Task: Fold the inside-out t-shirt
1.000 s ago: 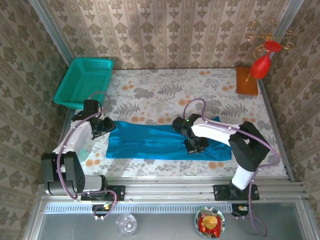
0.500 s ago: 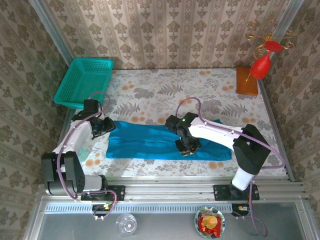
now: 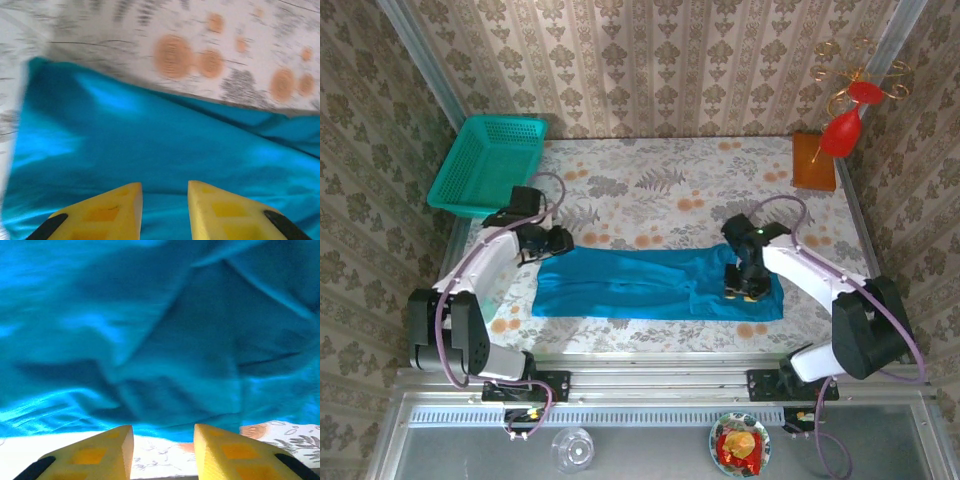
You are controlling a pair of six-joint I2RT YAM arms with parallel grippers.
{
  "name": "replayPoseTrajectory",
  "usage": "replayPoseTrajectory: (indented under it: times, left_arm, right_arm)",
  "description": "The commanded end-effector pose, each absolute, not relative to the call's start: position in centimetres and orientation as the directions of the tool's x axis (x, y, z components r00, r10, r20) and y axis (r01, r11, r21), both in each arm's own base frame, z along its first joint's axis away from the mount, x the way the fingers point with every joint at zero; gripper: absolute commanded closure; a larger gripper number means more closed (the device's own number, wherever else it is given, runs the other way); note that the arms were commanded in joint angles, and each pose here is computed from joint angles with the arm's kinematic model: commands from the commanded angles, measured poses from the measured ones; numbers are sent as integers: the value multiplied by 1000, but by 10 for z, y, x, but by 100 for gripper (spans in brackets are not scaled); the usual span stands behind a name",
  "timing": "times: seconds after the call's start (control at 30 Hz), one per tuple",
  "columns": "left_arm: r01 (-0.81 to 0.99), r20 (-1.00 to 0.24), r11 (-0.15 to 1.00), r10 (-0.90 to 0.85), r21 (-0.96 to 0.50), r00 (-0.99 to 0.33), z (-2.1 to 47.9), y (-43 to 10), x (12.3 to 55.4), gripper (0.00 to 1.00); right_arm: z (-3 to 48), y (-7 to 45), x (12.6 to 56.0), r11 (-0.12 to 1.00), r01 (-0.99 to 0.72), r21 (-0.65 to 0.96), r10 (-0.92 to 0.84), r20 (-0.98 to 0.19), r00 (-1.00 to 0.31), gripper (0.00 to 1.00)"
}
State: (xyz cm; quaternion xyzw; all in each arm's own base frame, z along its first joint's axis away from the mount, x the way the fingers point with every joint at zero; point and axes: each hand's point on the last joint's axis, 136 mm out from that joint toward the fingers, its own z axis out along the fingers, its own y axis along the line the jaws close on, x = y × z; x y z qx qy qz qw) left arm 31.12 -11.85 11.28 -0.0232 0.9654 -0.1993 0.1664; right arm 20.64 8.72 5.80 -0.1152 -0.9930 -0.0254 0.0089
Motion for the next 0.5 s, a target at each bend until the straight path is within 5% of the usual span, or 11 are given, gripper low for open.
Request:
replayPoseTrajectory:
  times: [0.0,0.23,0.47]
  left_arm:
    - [136,-305,869,-18,-475,-952,123,-169,305,68]
    - [257,-269,789,121,-558,-956,108,-264,285,67]
    - [271,-222,791,175,-548,-959,79,-293,290,67]
  right_arm:
    - [53,81,213,962,248,113,248,11,-969,62]
    - [34,62,228,951,291,103,291,20,-957,63]
    - [21,56,241,952,291,95,291,21,-957,63]
